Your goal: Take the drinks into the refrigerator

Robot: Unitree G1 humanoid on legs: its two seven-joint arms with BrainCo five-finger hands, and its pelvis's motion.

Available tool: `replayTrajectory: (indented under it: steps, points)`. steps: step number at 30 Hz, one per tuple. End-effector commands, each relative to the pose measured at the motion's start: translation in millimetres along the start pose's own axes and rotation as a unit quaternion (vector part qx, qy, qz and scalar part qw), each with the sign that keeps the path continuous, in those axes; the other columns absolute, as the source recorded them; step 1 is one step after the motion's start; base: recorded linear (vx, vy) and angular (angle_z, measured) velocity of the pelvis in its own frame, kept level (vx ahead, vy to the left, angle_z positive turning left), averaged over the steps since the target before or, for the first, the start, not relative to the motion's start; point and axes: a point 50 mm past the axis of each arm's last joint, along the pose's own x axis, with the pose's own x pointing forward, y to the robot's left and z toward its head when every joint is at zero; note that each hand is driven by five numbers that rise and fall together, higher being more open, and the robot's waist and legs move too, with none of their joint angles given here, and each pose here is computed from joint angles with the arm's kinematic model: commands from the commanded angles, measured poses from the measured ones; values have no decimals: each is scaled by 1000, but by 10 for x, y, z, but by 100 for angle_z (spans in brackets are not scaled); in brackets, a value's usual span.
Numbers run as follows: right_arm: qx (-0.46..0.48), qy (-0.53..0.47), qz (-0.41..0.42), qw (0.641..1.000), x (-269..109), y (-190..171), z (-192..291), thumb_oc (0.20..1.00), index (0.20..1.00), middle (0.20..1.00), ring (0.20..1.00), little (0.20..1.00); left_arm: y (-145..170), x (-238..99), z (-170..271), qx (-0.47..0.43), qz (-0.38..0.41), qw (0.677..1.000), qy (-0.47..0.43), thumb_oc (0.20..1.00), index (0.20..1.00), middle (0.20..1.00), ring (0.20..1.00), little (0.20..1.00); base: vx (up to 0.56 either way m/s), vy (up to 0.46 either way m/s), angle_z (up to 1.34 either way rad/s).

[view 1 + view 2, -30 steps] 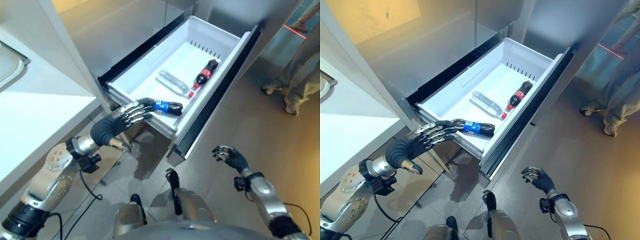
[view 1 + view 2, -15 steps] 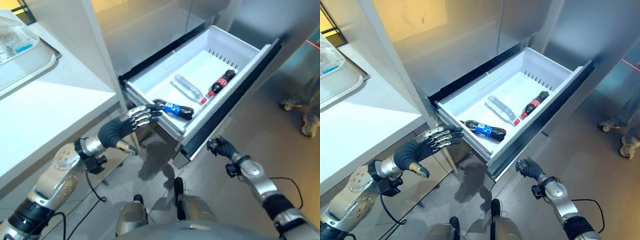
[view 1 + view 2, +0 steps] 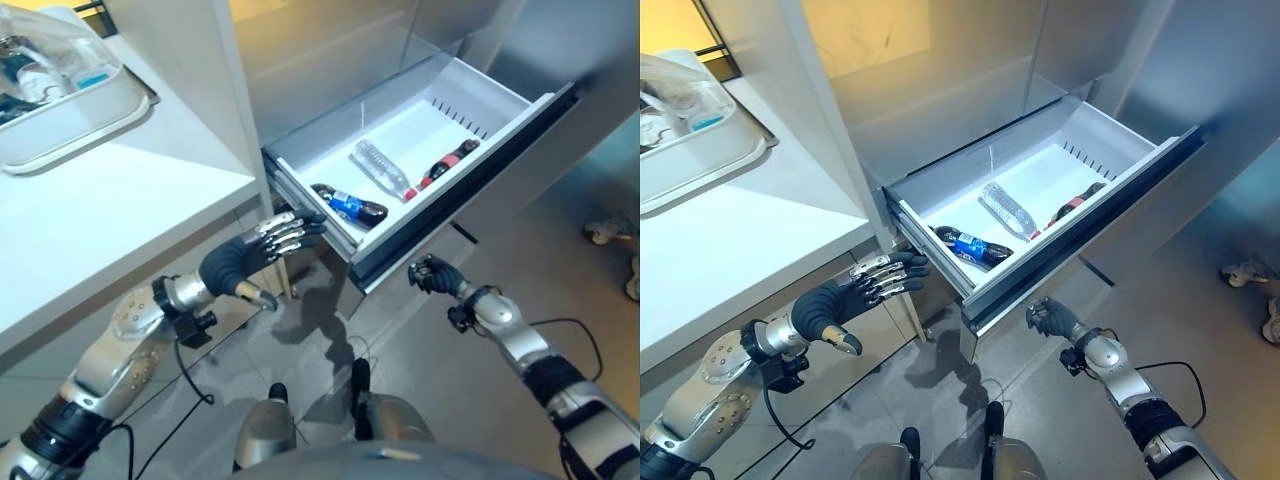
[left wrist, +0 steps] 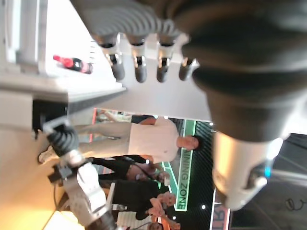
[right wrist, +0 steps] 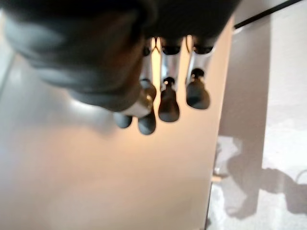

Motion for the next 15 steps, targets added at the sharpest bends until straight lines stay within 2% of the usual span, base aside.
replayTrajectory:
  steps: [1,9,15]
  points:
    - [-58,-136,7,989,332,-110,801,200,200,200,200,200,-122,124,148,8,-34,998,-54,1000,1000,1000,1000,1000,-7,-11,12]
    - [-64,-134,22,989,502,-19,932,200,200,200,200,200,-153,137,155,4,-37,998,-55,1000,1000,1000,1000,1000,-1,-7,17]
    - [-48,-134,12,990,472,-44,890,200,200,200,200,200,-153,123,155,7,-33,998,-52,1000,1000,1000,1000,1000,-6,-4,19]
